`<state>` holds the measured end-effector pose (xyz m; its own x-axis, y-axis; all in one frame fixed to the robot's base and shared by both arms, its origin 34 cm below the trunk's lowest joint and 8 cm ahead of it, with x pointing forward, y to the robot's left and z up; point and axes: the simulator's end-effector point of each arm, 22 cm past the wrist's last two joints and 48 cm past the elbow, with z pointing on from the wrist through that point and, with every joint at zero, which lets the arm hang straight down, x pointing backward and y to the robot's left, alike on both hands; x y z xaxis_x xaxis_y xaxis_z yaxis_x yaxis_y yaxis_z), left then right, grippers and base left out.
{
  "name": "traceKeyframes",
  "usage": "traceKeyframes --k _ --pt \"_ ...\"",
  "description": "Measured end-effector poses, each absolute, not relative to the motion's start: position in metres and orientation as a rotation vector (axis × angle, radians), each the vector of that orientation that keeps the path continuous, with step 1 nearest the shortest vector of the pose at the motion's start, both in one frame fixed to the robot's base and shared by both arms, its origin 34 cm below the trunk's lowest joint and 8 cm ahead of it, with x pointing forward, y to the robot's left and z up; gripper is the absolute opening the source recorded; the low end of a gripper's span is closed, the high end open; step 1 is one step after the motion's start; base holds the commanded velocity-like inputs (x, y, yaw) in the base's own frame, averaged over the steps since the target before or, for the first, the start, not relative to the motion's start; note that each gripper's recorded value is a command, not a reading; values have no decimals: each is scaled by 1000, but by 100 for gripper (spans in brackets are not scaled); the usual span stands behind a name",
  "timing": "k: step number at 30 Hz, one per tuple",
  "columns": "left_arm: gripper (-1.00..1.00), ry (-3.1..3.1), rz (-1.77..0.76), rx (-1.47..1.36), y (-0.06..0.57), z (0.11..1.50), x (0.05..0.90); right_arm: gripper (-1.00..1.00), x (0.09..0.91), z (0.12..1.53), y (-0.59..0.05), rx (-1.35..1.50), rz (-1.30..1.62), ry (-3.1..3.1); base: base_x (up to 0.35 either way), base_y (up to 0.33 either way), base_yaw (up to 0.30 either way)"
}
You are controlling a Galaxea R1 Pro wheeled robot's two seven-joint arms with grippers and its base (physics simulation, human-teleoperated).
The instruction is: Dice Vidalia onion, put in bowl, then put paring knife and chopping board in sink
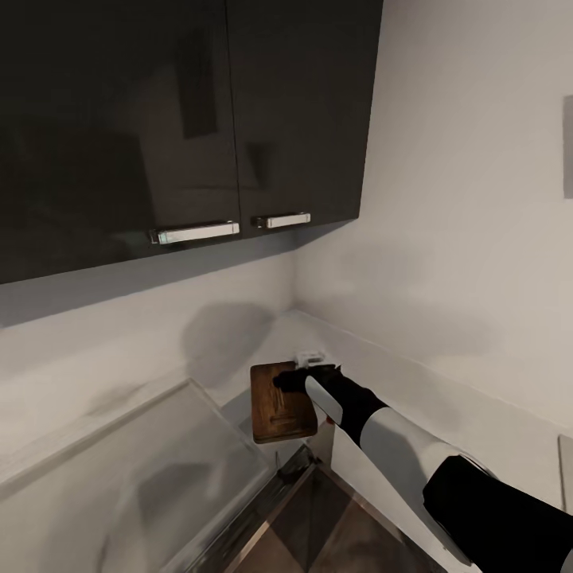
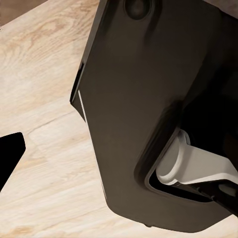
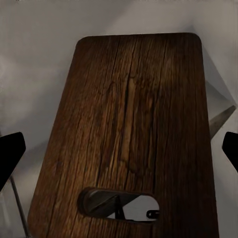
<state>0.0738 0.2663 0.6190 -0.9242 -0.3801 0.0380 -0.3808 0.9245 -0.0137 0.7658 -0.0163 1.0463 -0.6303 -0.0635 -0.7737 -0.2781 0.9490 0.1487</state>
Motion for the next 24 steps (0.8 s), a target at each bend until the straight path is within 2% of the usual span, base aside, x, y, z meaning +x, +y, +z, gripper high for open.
traceKeyframes --k 16,24 --pt "100 -3048 31 603 267 619 74 100 766 1048 -14 -241 330 2237 -5 0 0" --pt "100 -3047 31 603 267 619 74 100 766 1048 -14 -241 330 2238 -221 0 0"
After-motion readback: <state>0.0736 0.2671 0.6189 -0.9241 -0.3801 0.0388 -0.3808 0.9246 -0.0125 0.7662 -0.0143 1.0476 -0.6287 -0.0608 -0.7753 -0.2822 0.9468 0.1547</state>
